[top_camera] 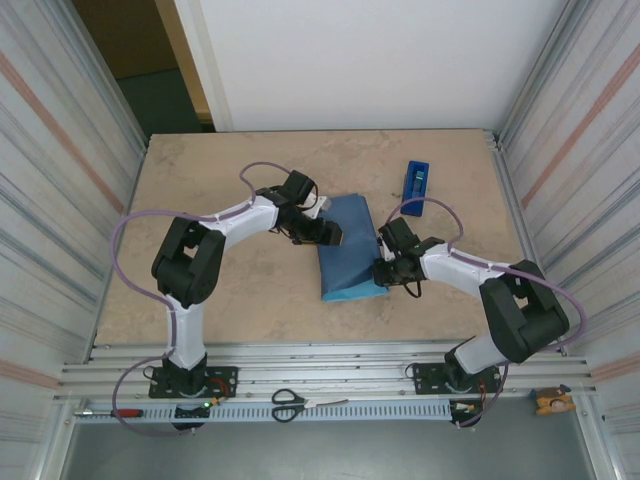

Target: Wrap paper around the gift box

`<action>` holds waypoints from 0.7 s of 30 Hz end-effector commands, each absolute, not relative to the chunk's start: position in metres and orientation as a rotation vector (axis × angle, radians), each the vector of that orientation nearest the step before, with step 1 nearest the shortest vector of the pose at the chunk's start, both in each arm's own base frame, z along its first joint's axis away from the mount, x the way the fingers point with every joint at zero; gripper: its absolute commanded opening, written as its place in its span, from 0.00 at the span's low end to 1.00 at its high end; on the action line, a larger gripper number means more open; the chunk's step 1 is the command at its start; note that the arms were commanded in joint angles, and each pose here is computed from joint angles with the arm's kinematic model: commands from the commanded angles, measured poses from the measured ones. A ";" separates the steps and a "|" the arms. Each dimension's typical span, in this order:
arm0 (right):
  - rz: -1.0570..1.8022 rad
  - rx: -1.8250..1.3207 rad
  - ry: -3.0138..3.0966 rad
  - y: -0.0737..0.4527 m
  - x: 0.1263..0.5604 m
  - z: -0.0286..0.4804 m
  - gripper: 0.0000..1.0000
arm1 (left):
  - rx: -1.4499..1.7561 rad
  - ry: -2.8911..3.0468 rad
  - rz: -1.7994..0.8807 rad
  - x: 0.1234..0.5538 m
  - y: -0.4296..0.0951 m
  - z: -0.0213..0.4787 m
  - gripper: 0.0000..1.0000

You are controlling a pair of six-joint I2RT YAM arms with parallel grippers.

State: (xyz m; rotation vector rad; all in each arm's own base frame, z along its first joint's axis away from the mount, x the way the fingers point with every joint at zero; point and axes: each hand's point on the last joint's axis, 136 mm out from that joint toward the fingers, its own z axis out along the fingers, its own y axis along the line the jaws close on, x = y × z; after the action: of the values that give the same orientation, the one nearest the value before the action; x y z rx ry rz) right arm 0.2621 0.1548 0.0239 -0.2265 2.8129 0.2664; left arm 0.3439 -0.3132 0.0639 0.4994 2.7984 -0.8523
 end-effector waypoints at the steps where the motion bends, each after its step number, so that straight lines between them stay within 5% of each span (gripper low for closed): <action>1: 0.183 -0.188 2.781 0.150 0.276 0.026 0.21 | 0.574 3.053 -0.539 0.305 -0.266 -0.004 0.75; 12: 0.126 -0.176 2.793 0.149 0.273 0.022 0.03 | 0.571 3.057 -0.537 0.306 -0.265 -0.004 0.75; 16: 0.115 -0.176 2.797 0.147 0.269 0.024 0.05 | 0.574 3.053 -0.538 0.306 -0.265 -0.003 0.75; 21: 0.069 -0.138 2.800 0.137 0.261 0.028 0.21 | 0.574 3.054 -0.539 0.306 -0.265 -0.004 0.75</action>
State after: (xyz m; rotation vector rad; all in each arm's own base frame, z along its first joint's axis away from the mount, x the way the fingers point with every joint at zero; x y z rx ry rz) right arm 0.2610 0.1525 0.0208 -0.2013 2.8138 0.1665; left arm 0.3439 -0.3132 0.0639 0.5030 2.7975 -0.8517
